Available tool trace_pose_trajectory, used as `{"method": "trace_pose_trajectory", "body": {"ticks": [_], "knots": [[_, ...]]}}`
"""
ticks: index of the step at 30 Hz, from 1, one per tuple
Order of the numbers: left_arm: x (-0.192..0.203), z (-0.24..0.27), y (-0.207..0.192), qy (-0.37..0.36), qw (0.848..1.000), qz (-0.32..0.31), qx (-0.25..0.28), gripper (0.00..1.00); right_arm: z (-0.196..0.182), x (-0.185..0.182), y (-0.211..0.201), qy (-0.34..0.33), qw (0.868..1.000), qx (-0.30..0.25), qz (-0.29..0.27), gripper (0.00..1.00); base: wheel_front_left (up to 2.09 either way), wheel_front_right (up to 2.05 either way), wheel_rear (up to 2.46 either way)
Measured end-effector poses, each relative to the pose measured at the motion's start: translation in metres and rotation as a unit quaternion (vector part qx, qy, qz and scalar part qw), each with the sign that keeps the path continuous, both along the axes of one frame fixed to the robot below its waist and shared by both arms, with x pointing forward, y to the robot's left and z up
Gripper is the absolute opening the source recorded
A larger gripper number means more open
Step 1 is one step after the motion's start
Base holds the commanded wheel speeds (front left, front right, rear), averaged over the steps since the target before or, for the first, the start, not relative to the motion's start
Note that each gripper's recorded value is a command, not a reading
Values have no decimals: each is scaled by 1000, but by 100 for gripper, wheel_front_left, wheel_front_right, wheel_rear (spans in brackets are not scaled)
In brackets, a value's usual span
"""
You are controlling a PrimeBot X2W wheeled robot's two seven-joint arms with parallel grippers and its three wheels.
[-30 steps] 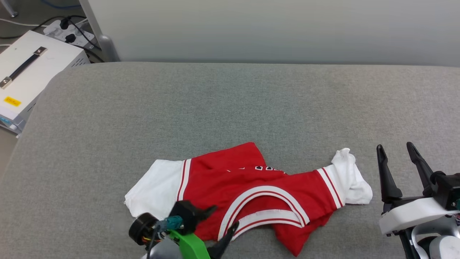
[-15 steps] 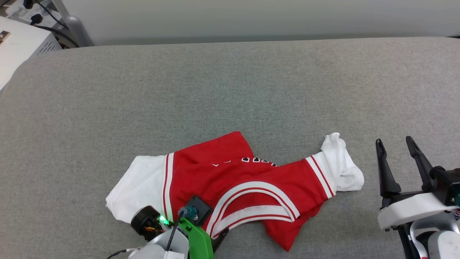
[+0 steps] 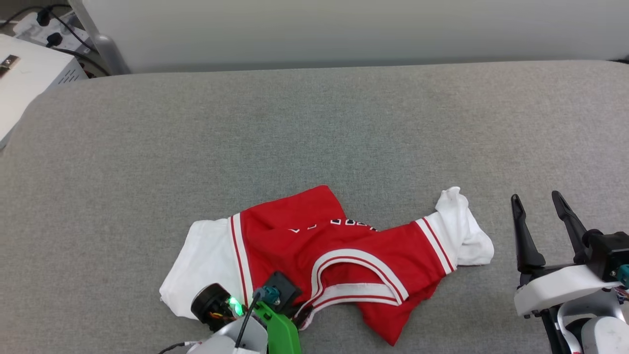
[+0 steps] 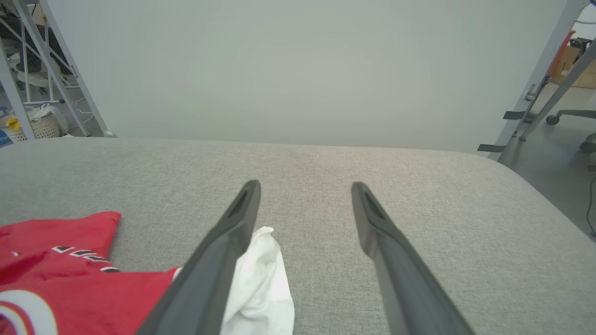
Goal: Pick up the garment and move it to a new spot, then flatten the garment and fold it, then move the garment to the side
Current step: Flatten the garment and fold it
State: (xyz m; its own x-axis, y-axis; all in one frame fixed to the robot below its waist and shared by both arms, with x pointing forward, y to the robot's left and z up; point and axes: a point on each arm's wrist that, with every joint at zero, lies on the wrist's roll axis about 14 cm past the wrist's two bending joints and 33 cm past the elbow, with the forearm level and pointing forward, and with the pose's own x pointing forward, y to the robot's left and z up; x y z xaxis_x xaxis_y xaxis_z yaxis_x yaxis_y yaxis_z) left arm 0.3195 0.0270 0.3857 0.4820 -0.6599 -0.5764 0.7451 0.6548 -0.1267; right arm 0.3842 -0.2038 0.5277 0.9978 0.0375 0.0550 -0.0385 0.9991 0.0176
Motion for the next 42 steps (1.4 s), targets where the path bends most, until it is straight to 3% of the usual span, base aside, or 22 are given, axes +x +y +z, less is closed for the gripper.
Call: {"method": "trace_pose_trajectory", "body": {"ticks": [7,12,21,29,35,36,37,42], "knots": [[15,84,-5,-116,991,4,-59,0,15,-10,6,-23,1000,4,7,100,0,0,0],[31,146,-5,-183,982,-16,-52,0,27,-16,8,-42,999,9,8,100,0,0,0],[92,193,-3,-217,973,-58,54,0,20,-15,9,-44,999,30,0,100,0,0,0],[156,181,-11,-197,961,-107,164,0,-6,-4,2,-18,999,45,-16,100,0,0,0],[205,166,-26,-185,955,-123,195,0,-26,1,-3,7,998,64,-28,100,0,0,0],[215,168,-32,-194,955,-122,186,62,-30,2,-4,12,997,67,-30,100,0,0,0],[224,170,-38,-202,956,-120,177,100,-34,1,-5,18,997,67,-32,100,0,0,0],[259,175,-80,-246,955,-121,111,100,-48,1,-16,40,995,72,-50,100,0,0,0]]}}
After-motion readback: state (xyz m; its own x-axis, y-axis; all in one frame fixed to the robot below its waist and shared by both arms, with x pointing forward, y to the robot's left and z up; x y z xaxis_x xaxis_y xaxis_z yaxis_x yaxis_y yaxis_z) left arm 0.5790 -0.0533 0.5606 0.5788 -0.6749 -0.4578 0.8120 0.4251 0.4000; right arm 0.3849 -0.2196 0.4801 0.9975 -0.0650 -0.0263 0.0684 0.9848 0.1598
